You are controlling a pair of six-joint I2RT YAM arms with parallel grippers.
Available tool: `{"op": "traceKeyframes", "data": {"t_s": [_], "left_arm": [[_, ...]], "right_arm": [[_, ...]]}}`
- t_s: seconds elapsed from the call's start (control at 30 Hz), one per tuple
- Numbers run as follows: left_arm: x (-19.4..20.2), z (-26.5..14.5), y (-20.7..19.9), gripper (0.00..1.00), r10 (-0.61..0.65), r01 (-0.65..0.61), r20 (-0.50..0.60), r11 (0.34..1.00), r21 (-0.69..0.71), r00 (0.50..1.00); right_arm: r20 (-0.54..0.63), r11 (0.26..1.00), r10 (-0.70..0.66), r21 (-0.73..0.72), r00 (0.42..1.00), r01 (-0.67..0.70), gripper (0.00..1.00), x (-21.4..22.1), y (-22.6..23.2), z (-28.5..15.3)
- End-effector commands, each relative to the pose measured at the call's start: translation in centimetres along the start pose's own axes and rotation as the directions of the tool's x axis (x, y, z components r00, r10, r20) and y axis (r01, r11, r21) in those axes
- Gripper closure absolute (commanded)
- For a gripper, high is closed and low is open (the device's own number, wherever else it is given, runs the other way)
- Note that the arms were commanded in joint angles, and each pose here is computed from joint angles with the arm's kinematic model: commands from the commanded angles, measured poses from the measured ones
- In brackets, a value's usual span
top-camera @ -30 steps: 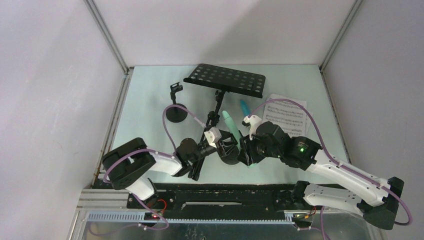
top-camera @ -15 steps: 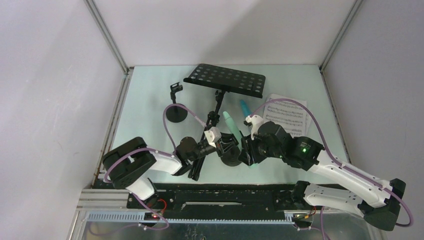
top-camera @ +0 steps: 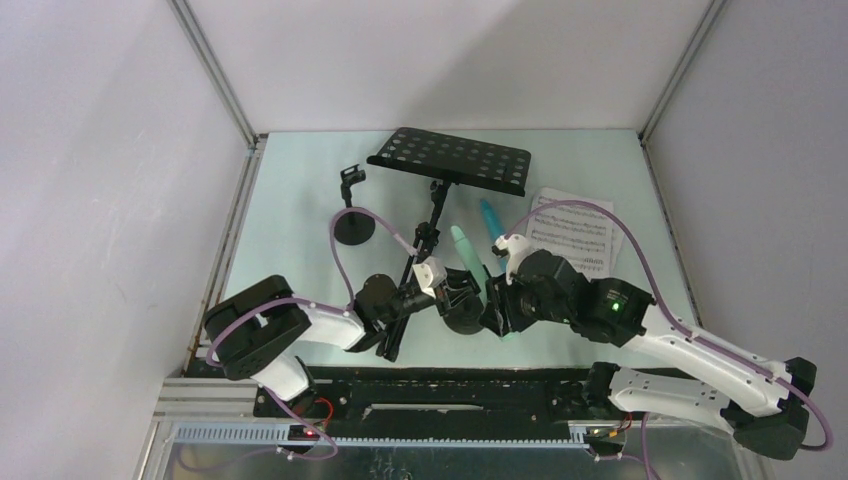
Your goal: Pack up the instrument practice props
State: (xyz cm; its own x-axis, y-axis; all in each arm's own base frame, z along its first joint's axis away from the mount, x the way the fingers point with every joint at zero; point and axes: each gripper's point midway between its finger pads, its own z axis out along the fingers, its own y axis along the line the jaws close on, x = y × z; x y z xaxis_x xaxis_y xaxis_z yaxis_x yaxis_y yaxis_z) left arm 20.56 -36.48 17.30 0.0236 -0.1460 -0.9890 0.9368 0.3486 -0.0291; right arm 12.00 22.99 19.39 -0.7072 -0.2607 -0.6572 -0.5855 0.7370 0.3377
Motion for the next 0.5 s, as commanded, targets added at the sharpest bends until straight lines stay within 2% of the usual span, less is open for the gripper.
{"op": "traceKeyframes", "data": {"t_s": [0.0,0.47], "left_arm": [[-1.5,0.2,6.0,1.00,0.046,-0.039,0.019,0.966,-0.254,0.999],[-1.1,-0.2,8.7,1.00,0.055,-0.051,0.002,0.933,-0.356,0.998]], "right_arm": [[-0.160,0.995,0.016,-0.093,0.987,-0.031,1.00,4.3,2.0,-3.5],[-0.243,0.983,0.031,-0.169,0.969,-0.074,1.00,8.3,2.6,-6.2]]}}
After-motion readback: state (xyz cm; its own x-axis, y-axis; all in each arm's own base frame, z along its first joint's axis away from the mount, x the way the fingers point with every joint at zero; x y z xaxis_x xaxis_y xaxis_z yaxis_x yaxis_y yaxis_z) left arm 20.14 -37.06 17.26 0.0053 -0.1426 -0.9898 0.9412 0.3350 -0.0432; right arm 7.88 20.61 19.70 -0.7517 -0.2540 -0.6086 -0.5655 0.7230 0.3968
